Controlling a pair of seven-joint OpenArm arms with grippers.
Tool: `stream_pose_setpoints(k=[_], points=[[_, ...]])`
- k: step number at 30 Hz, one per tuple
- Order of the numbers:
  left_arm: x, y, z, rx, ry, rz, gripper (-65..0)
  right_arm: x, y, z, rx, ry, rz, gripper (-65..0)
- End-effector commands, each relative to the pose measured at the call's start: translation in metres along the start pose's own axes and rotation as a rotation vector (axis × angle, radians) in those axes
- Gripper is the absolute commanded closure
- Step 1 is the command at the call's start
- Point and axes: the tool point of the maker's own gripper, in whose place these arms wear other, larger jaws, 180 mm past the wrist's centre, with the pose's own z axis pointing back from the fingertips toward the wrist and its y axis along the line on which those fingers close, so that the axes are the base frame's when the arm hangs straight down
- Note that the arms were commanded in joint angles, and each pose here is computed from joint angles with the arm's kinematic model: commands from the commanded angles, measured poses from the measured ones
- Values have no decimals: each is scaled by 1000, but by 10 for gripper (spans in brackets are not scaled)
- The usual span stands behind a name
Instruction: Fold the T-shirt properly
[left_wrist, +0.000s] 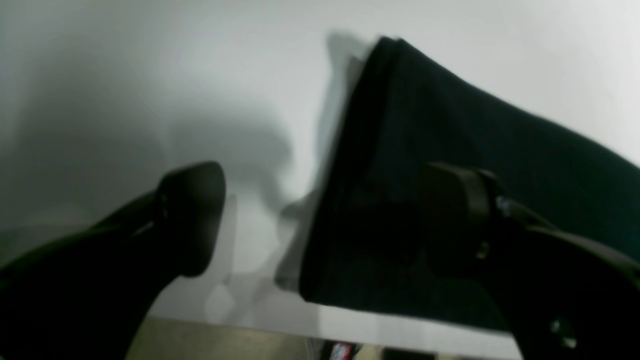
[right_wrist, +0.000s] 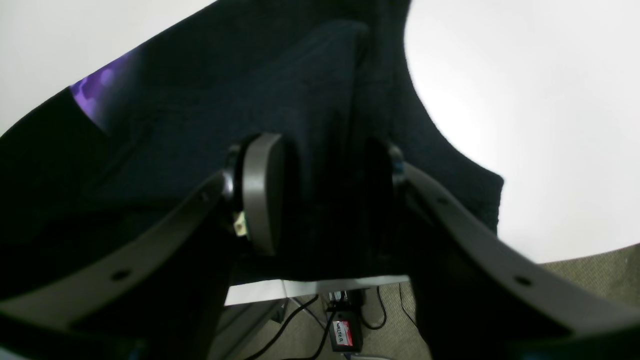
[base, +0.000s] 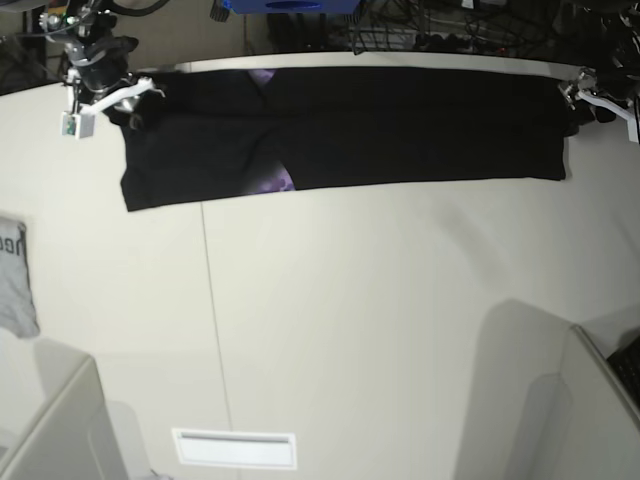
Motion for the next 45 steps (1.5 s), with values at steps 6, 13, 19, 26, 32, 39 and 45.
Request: stream_pose_setpoints(k=[6,13,19,26,32,39,45], points=[[-2,-15,-26,-78,20,18,-579,8,3,3,12,-30,14,-243],[-41,-26,-52,-138,140,82,-569,8,3,3,12,-30,14,-243],[-45,-15,-53,-123,162,92,-59,8,3,3,12,-30,14,-243],[9,5,-53,-54,35,-12,0,12,9,3,43,-47,-15,-248],[58,-9,-39,-41,-55,-166,0,38,41,10,259,-134,-126,-243],[52,-78,-5,-56,-129,-337,0,45,42,7,267,-148,-118,-243],[8,-144,-14,-207,-55,-383,0,45,42,7,266,-147,-119,-243]])
